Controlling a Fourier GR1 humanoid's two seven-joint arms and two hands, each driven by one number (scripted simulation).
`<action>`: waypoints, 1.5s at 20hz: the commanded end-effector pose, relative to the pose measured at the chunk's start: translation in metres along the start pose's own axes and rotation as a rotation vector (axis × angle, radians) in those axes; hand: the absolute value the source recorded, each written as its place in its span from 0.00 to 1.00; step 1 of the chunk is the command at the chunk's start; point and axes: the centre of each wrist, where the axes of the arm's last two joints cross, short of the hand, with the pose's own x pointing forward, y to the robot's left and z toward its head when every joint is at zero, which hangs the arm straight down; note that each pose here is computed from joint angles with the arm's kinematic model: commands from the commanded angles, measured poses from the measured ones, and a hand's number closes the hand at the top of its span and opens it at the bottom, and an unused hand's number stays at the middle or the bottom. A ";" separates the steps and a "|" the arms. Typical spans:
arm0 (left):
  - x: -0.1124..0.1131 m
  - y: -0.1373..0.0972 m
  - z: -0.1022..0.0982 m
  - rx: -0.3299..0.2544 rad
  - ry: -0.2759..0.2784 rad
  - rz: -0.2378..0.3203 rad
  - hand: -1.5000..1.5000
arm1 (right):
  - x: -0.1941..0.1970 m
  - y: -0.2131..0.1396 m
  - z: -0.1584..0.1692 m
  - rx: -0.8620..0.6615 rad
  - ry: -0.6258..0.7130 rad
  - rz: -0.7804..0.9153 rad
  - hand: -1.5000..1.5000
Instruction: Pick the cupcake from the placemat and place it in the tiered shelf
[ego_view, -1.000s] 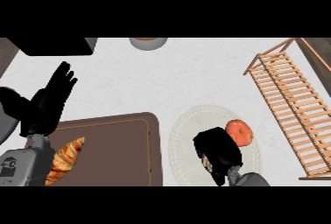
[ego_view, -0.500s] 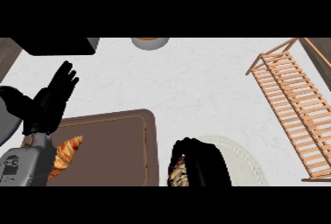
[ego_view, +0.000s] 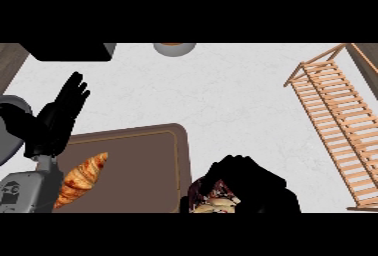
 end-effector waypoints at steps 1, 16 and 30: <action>-0.005 -0.006 -0.004 0.009 -0.015 0.001 0.50 | 0.018 -0.022 -0.004 -0.106 0.137 0.014 1.00; -0.003 0.006 -0.006 0.018 -0.018 -0.004 0.50 | -0.032 -0.115 -0.059 -0.269 0.328 0.129 1.00; -0.001 -0.005 0.006 0.007 0.011 0.014 0.50 | -0.118 -0.173 -0.064 -0.354 0.374 0.075 1.00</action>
